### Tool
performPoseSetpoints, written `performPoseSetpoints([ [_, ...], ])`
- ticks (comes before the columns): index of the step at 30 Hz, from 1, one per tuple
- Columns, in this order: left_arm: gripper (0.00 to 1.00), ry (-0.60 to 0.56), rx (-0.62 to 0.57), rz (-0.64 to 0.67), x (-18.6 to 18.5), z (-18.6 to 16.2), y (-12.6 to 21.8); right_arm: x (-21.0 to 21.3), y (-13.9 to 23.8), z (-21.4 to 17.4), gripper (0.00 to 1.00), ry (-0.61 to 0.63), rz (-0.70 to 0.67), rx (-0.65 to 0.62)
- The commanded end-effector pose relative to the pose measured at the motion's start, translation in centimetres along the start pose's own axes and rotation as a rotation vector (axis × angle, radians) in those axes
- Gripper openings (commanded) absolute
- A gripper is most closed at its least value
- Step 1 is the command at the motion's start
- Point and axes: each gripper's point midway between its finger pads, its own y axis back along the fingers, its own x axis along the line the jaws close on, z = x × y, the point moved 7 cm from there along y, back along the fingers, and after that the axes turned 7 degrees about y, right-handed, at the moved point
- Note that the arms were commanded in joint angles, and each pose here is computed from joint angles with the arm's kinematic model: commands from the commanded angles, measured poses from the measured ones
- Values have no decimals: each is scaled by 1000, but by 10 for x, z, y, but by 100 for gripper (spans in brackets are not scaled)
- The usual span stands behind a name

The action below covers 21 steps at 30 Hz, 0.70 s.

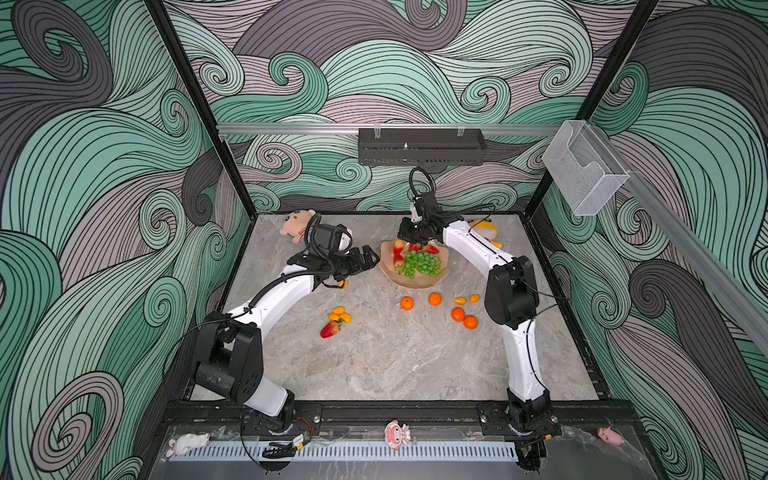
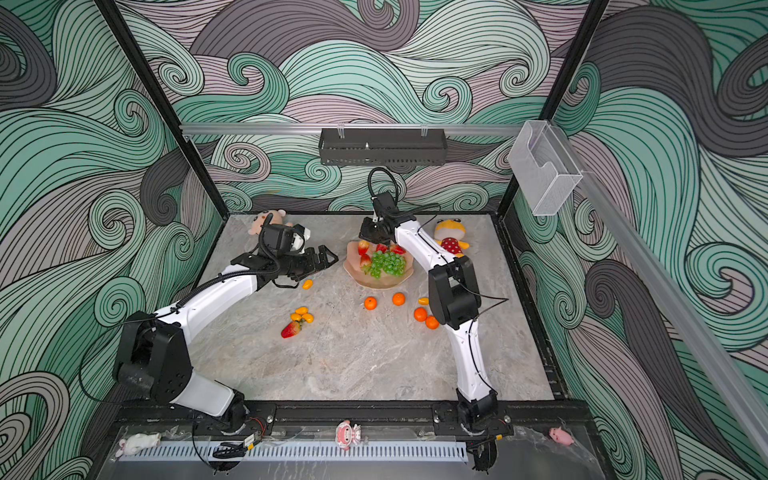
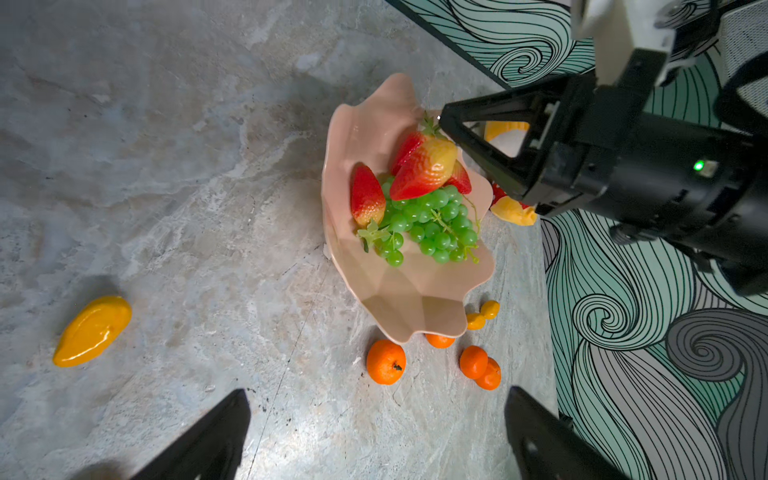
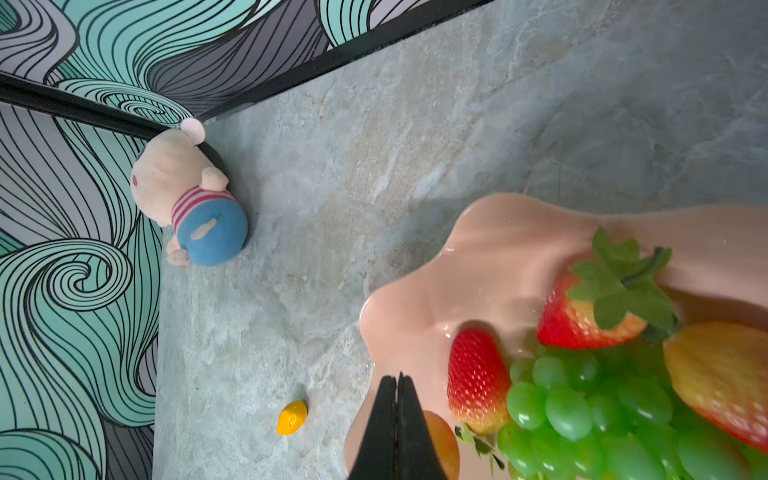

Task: Place and organize the fake fruits in the fruit bowl
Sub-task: 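Lower the pale strawberry into the bowl and open the right gripper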

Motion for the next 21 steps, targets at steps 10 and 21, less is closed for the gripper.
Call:
performPoseSetpoints([
  [10, 99, -33, -1, 14, -4, 7, -7, -22, -34, 2, 0, 31, -97, 61],
  [21, 99, -32, 9, 15, -3, 7, -10, -37, -33, 7, 1, 75, -234, 38],
])
